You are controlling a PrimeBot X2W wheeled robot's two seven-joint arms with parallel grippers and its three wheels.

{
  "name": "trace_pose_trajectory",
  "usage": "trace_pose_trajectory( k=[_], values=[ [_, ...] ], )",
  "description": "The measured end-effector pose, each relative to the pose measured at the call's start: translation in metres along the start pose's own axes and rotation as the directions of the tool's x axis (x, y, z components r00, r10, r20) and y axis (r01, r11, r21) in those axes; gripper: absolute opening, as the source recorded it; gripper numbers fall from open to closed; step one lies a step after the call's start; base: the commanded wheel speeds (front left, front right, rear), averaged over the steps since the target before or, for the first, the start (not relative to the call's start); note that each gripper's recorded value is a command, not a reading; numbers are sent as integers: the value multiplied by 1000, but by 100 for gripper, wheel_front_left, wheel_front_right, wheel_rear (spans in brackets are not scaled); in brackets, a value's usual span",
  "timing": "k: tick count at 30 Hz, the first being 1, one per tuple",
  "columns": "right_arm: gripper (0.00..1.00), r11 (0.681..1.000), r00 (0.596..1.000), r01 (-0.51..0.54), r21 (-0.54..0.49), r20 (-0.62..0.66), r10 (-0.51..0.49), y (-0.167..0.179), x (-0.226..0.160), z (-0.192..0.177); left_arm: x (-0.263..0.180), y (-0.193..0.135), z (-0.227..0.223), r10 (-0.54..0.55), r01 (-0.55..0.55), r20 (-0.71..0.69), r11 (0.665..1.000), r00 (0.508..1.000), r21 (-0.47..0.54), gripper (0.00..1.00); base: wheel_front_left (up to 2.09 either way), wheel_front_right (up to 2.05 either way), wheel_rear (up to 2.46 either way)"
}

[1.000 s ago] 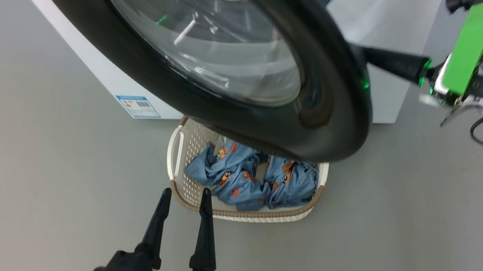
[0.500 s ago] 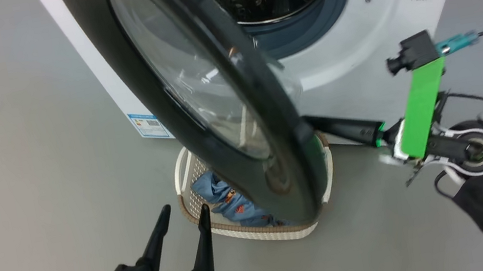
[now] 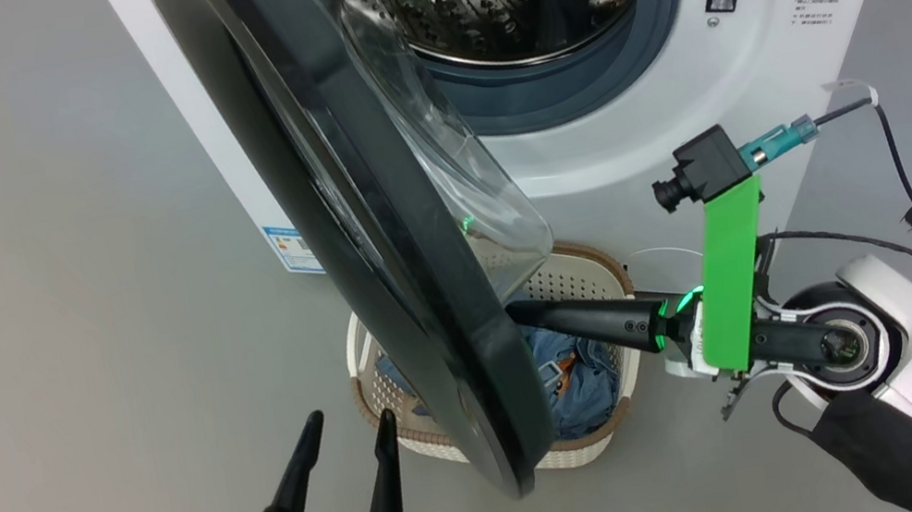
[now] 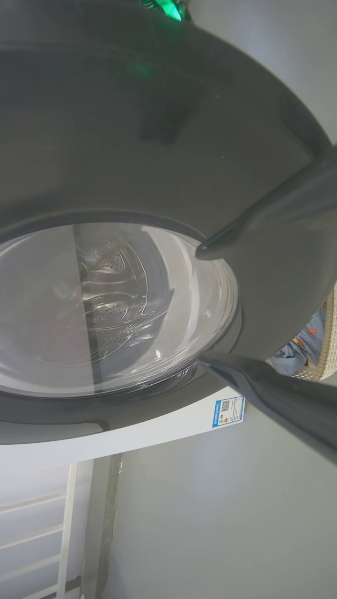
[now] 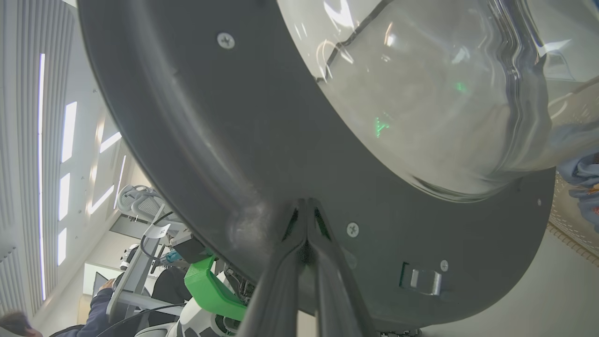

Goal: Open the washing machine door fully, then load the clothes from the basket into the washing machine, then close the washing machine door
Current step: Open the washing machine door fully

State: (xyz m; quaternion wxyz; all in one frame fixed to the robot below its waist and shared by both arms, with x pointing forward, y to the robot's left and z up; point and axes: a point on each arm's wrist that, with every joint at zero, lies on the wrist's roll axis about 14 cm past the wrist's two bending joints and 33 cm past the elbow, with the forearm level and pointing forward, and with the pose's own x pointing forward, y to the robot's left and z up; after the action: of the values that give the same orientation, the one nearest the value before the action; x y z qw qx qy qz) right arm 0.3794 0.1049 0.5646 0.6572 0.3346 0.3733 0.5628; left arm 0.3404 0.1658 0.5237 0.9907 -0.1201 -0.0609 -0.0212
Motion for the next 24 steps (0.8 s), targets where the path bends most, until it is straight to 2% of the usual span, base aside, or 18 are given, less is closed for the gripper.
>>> trace_pose_trajectory(
  k=[10,11,12,13,15,19,24],
  values=[
    [0,1000,999,18,-2,34,-18,1,-5,-2,-1,0,3,-8,8,10,1000,1000,7,100,0,0,0],
    [27,1000,999,23,-3,46,-23,1,-7,-1,-1,-1,3,-10,10,10,1000,1000,7,100,0,0,0],
    [42,1000,998,28,2,58,-28,-1,-9,-1,-1,-1,3,-11,11,10,1000,1000,6,100,0,0,0],
    [49,999,997,37,9,67,-37,-3,-11,-2,-2,-1,2,-11,11,9,1000,1000,4,100,0,0,0],
    [100,998,994,65,21,92,-67,-11,-18,-5,-3,-1,-1,-10,10,1,1000,1000,1,100,0,0,0],
    [100,991,977,124,46,167,-130,-27,-37,-5,-5,-1,-4,-19,19,-9,1000,1000,-5,100,0,0,0],
    [100,974,938,203,97,267,-222,-50,-70,-6,-3,1,-3,-23,23,-5,1000,1000,4,100,0,0,0]
  ],
)
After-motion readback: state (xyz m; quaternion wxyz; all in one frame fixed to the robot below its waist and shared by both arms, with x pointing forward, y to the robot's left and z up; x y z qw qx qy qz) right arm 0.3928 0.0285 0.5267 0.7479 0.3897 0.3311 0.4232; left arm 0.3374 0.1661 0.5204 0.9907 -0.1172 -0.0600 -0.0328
